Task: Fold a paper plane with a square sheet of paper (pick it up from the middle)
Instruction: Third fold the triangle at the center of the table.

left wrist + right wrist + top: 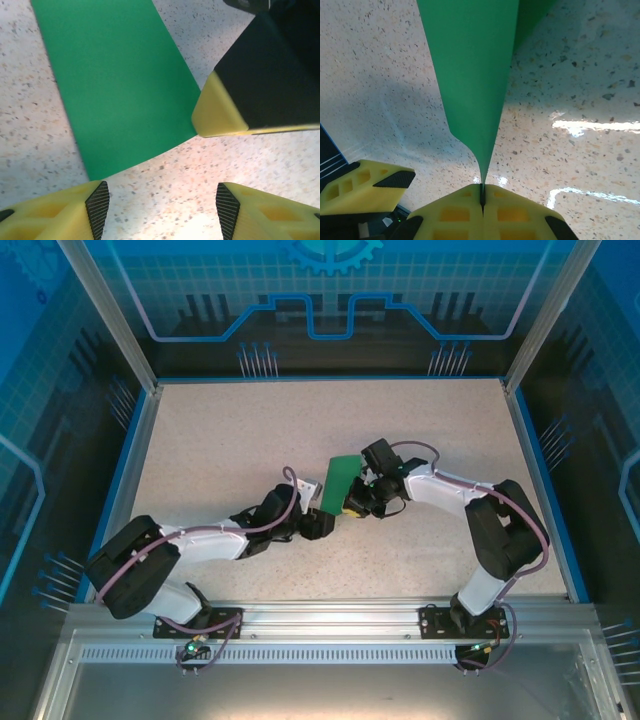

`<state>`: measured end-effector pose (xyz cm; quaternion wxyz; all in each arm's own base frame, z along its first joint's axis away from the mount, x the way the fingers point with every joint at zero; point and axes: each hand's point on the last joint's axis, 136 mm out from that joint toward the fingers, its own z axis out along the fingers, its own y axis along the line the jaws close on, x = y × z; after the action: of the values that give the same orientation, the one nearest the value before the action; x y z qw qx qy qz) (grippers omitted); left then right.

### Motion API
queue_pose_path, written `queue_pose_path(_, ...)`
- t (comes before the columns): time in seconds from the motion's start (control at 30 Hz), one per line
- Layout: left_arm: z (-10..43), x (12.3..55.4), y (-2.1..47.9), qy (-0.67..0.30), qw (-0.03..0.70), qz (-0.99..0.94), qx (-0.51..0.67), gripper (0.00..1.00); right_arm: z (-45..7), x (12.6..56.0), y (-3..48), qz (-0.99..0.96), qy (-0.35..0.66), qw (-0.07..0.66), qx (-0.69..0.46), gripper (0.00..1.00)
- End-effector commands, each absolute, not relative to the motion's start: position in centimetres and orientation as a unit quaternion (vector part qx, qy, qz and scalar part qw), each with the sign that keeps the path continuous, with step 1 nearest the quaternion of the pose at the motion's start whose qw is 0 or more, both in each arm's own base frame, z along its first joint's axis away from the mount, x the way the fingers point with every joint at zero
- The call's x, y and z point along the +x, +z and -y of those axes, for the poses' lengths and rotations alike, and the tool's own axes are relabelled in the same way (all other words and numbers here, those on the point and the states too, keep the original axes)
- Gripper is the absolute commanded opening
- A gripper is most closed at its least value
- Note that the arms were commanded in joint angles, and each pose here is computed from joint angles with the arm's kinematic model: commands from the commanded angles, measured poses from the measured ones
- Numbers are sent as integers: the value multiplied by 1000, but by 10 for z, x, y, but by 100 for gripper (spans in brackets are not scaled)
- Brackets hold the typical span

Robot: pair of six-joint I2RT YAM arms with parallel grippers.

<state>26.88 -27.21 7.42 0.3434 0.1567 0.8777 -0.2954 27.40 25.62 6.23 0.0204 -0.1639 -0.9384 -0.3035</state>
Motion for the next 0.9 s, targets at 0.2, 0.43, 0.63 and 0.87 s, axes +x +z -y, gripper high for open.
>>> queue_pose_path(0.2, 297, 278, 102, -296, 434, -806, 274, 60, -263, 271, 92, 907, -350, 64, -224, 0)
queue_pose_path(0.43, 304, 274, 103, -286, 466, -769, 332, 56, -259, 273, 105, 896, -364, 81, -240, 0)
queue_pose_path(0.63, 313, 279, 100, -275, 479, -752, 359, 53, -254, 270, 109, 891, -370, 85, -249, 0)
queue_pose_path(0.87, 320, 279, 94, -263, 489, -736, 387, 49, -254, 269, 114, 881, -385, 92, -260, 0)
